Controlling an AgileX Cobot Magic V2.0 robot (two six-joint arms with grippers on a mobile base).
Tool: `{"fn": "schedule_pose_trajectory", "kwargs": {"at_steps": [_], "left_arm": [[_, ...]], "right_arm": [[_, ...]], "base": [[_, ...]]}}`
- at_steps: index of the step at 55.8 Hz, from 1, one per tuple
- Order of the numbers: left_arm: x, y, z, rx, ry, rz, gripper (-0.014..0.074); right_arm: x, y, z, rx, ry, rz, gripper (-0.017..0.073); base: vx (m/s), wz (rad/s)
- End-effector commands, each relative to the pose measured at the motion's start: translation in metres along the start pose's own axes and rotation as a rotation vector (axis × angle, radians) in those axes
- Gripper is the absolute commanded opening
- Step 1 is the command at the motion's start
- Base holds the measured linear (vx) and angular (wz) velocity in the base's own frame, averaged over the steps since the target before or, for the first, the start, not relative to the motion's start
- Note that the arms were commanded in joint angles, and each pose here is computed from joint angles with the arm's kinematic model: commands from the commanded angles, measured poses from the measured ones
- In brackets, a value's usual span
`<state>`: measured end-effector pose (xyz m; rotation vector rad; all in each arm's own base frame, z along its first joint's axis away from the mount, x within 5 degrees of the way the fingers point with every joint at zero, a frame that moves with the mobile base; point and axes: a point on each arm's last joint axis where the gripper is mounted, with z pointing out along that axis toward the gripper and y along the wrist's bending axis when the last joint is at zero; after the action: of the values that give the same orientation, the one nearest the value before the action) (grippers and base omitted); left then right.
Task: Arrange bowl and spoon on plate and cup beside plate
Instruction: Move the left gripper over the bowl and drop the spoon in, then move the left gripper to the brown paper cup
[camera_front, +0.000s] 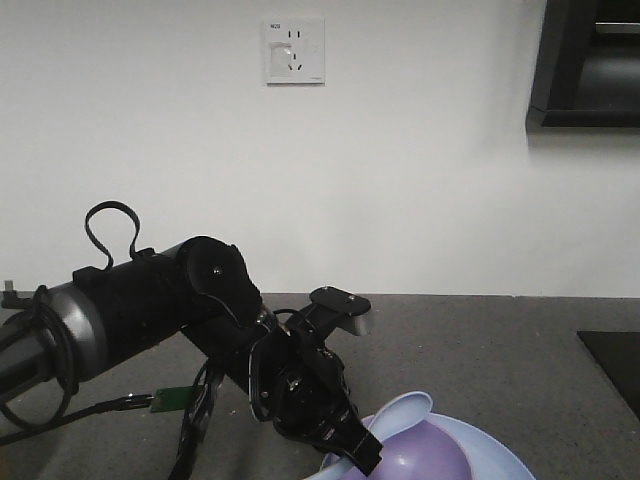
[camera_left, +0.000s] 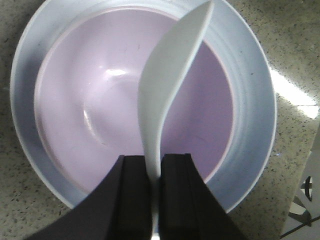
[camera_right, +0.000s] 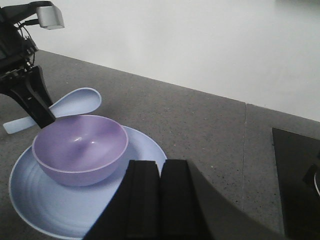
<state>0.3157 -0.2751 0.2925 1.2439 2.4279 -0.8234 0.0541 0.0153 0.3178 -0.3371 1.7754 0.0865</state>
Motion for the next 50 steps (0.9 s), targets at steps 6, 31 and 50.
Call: {"fn": "schedule_pose_trajectory", "kwargs": {"at_steps": [6, 31, 50], "left_arm": [[-0.015, -0.018, -0.028, -0.007, -0.129, 0.037, 0.0314], [-0.020, -0.025, -0.054, -0.094, -0.221, 0.126, 0.0532], [0.006, -0.050, -0.152, -0.491, -0.251, 0.150, 0.0523]], "right_arm": [[-0.014, -0.002, -0.002, 0.019, -0.089, 0.000, -0.0008], [-0.011, -0.002, -0.002, 0.012, -0.058, 0.000, -0.0008], [-0.010, -0.002, -0.002, 0.008, -0.036, -0.001, -0.0008]], "base": [[0.00, 0.00], [0.00, 0.00], [0.00, 0.00]]}}
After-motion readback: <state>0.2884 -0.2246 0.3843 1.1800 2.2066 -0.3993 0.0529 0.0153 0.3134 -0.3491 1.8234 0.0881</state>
